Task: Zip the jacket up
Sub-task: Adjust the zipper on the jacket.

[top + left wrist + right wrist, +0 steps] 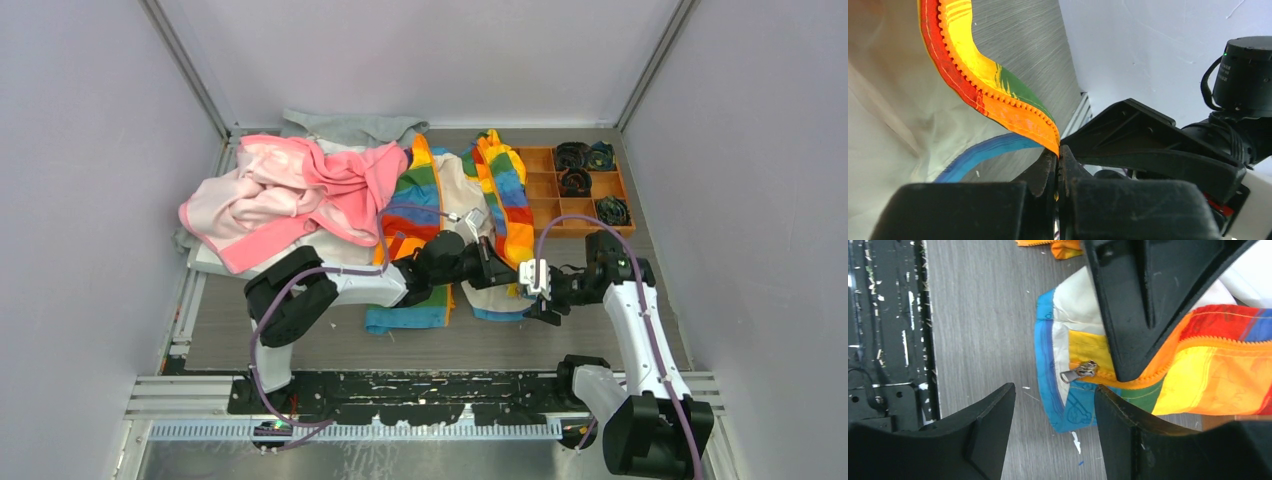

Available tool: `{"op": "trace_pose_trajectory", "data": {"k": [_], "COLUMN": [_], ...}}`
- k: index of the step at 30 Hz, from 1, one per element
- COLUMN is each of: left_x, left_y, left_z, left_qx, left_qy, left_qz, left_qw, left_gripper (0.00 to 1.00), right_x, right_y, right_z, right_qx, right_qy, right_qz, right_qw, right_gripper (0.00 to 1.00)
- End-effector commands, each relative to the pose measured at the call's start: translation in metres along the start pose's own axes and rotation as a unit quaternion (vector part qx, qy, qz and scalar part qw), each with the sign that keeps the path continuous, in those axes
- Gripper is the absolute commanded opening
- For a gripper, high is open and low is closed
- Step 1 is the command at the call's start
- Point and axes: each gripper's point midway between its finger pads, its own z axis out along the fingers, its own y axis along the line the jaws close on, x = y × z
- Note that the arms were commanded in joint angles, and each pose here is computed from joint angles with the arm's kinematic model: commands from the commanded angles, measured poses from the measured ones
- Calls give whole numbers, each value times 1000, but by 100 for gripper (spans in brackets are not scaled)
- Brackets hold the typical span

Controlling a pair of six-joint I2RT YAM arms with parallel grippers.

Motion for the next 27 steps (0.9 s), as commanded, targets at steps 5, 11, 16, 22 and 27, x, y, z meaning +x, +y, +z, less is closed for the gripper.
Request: {"op": "trace_pose_trajectory", "data": {"k": [5, 11, 16, 22, 27], "left_x": [-9, -17, -22, -27, -27], "left_y": [-26, -31, -38, -43, -40], "left_z": [5, 5, 4, 1, 2], "left_qx": [40, 57, 75, 87, 82], "left_qy": [-9, -29, -43, -57, -60], "left_qz": [-71, -105, -129, -147, -144], "left_qw": [997, 992, 988, 984, 984], "left_gripper": [0, 0, 0, 0, 0], "right_x": [3, 0, 2, -6, -15], "right_y": [-23, -20, -24, -40, -42], "right_z": [-2, 3, 3, -3, -6], "right_qx": [53, 47, 57, 88, 91], "right_qy": [6, -9, -6, -14, -29], "right_qz": [8, 15, 21, 56, 66], "right_qw": [999, 999, 998, 994, 993], "right_gripper": [64, 62, 57, 50, 48]}}
